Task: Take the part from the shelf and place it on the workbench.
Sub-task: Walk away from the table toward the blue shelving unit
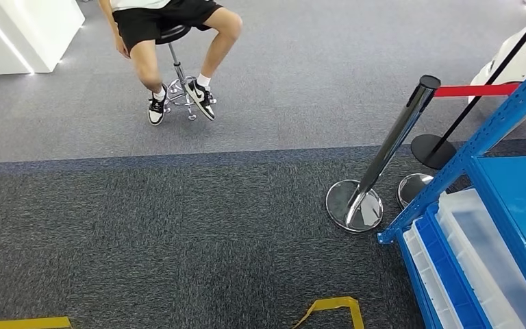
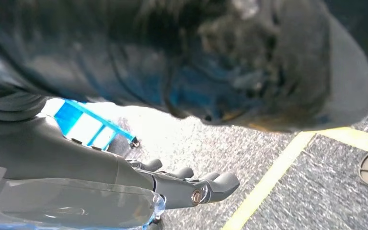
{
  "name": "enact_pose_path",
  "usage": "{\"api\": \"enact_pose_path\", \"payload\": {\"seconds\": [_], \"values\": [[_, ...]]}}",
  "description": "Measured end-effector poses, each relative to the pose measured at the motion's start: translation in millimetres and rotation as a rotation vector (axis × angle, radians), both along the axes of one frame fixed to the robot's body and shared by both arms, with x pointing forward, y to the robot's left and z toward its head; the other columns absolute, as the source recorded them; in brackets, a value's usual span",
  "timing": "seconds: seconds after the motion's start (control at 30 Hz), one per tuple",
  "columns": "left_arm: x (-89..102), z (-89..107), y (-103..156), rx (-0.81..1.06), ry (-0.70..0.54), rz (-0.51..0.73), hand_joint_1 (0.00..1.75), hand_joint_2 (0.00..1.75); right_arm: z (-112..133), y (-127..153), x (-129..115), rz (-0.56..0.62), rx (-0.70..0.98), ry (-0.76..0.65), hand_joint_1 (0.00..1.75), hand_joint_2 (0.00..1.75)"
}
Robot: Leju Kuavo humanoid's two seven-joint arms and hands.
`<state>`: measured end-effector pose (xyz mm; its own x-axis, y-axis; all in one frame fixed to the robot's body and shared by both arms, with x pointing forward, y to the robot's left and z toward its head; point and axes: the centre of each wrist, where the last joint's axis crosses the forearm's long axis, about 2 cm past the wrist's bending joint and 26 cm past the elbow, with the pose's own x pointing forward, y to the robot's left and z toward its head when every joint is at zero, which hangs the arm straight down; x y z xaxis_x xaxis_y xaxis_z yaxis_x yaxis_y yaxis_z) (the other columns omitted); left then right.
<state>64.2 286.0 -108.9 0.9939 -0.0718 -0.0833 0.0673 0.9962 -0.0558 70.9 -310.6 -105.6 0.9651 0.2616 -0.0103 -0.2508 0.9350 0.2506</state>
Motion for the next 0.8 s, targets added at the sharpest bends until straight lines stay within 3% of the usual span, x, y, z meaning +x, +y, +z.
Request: {"api": "enact_pose_path", "payload": {"seconds": [0.23, 0.5, 0.8], "values": [[2.1, 0.3, -1.6, -0.007, 0.006, 0.097, 0.00, 1.75, -0.7, -2.3, -3.1, 0.066, -0.016, 0.026, 0.00, 0.00], [-0.7, 0.0, -7.5, -0.022, 0.018, 0.197, 0.00, 1.75, -0.9, -1.1, -6.3, 0.224, 0.001, 0.065, 0.00, 0.00], [0.0, 0.3, -13.2, -0.026, 0.020, 0.244, 0.00, 1.75, -0.6, 1.1, -5.1, 0.298, 0.018, 0.049, 0.00, 0.00]]}}
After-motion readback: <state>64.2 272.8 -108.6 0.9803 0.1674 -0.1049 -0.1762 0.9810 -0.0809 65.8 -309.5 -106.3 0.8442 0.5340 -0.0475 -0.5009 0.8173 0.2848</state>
